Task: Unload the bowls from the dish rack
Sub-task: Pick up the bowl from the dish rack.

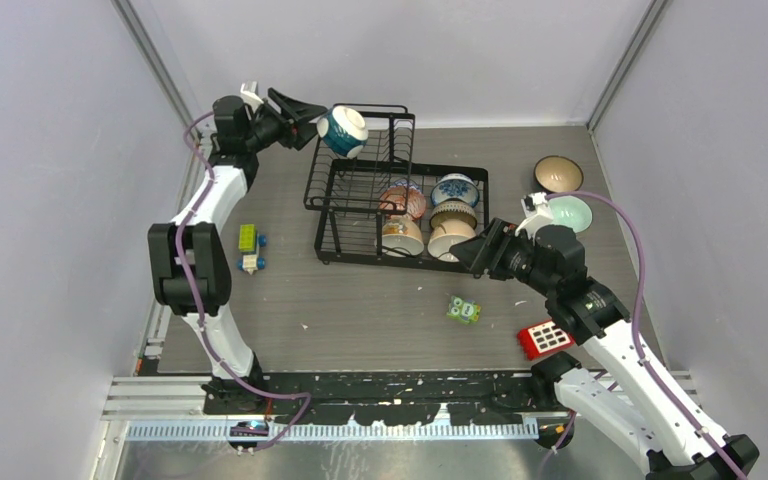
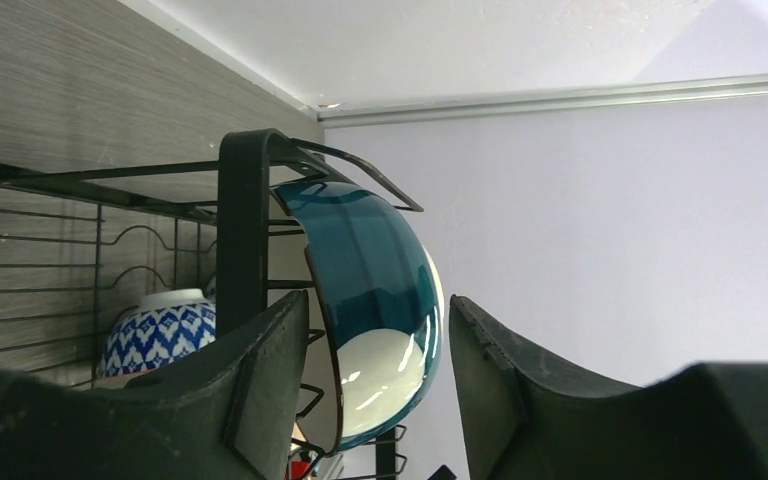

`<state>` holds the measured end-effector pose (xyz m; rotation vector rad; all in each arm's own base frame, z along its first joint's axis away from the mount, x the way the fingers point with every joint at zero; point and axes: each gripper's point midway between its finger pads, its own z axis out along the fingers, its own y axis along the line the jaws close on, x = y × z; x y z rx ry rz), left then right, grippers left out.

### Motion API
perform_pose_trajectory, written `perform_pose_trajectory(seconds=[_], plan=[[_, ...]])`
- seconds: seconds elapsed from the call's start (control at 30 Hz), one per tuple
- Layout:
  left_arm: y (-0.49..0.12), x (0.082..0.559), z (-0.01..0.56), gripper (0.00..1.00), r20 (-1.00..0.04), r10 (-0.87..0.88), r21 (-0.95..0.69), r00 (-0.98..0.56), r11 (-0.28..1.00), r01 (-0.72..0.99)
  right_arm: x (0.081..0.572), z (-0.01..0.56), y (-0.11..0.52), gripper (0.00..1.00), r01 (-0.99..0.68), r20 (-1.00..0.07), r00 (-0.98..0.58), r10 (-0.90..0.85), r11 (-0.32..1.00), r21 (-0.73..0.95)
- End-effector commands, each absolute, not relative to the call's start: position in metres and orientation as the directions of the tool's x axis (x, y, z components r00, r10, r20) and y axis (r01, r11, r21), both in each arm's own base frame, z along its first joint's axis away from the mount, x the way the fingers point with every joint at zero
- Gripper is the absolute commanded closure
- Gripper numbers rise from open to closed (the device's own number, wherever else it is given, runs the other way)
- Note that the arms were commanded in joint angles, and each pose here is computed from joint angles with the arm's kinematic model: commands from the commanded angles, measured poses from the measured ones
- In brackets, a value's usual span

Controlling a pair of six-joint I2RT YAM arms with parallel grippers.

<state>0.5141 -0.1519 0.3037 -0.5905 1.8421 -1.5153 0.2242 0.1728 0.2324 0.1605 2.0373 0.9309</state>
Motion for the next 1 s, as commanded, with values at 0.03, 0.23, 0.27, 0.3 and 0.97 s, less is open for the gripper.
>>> perform_pose_trajectory(seconds=[0.03, 0.23, 0.27, 0.3, 0.97], plan=[[-0.1539, 0.511, 0.3237, 0.46, -0.228, -0.693, -0.974, -0.684, 0.167, 0.156, 0.2294, 0.2513, 0.1731, 0.27, -0.259, -0.696, -0.571, 0.435, 0.71, 0.655], [-0.1557, 0.5078, 0.3238, 0.46, -0.197, -0.692, -0.98, -0.695, 0.12, 0.159, 0.2296, 0.2501, 0.1731, 0.27, -0.257, -0.696, -0.573, 0.434, 0.711, 0.655], [-0.1559, 0.5076, 0.3242, 0.46, -0.195, -0.691, -0.98, -0.696, 0.115, 0.161, 0.2296, 0.2497, 0.1729, 0.27, -0.255, -0.695, -0.573, 0.434, 0.712, 0.655], [-0.1561, 0.5075, 0.3233, 0.47, -0.19, -0.691, -0.981, -0.698, 0.11, 0.159, 0.2297, 0.2495, 0.1728, 0.27, -0.255, -0.696, -0.573, 0.433, 0.712, 0.654], [-0.159, 0.5092, 0.3178, 0.62, -0.131, -0.679, -0.986, -0.722, 0.017, 0.163, 0.2307, 0.2452, 0.1709, 0.28, -0.246, -0.699, -0.574, 0.427, 0.724, 0.644]])
